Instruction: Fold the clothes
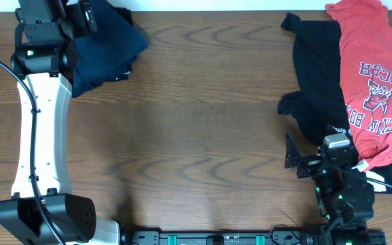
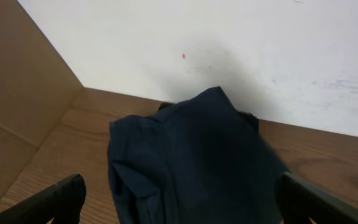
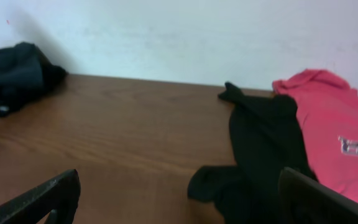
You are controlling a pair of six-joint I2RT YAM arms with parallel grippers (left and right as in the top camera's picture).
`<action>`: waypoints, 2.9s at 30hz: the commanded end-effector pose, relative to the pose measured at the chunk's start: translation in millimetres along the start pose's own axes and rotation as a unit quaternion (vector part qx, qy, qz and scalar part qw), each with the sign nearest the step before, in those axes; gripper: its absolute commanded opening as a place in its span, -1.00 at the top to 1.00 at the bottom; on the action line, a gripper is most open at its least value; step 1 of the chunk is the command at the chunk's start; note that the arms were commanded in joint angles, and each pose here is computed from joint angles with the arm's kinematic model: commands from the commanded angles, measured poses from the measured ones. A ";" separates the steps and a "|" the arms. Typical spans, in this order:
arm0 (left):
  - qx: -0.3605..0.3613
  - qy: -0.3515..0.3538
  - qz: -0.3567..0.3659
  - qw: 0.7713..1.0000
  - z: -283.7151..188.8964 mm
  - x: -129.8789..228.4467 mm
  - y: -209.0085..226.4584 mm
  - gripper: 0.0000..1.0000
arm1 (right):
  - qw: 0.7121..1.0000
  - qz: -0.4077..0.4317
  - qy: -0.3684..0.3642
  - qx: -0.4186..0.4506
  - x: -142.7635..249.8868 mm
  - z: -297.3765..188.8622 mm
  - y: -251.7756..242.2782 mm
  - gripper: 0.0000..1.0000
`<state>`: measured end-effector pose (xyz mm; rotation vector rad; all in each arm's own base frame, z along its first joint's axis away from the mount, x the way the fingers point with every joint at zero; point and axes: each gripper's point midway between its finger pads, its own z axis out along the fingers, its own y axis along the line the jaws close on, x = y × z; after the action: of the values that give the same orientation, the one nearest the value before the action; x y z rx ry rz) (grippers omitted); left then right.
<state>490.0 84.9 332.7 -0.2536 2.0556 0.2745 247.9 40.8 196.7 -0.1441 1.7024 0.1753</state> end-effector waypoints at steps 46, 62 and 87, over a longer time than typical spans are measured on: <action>-0.002 0.000 -0.007 1.000 -0.6 -0.6 1.9 -0.96 | 0.999 -0.008 -0.036 -0.004 37.7 0.0 0.7 -0.99; 0.006 -0.045 -0.057 0.997 -157.5 -5.6 32.1 -0.96 | 0.999 -0.008 -0.036 -0.004 37.7 0.0 0.7 -0.98; 0.166 -0.172 -0.094 0.966 -159.2 228.8 -11.4 -0.96 | 0.999 -0.008 -0.036 -0.004 37.7 0.0 0.7 -0.99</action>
<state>254.0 21.5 214.0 -0.1909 1.7051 -0.0718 242.7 40.9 160.2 -0.1468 1.6316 0.1757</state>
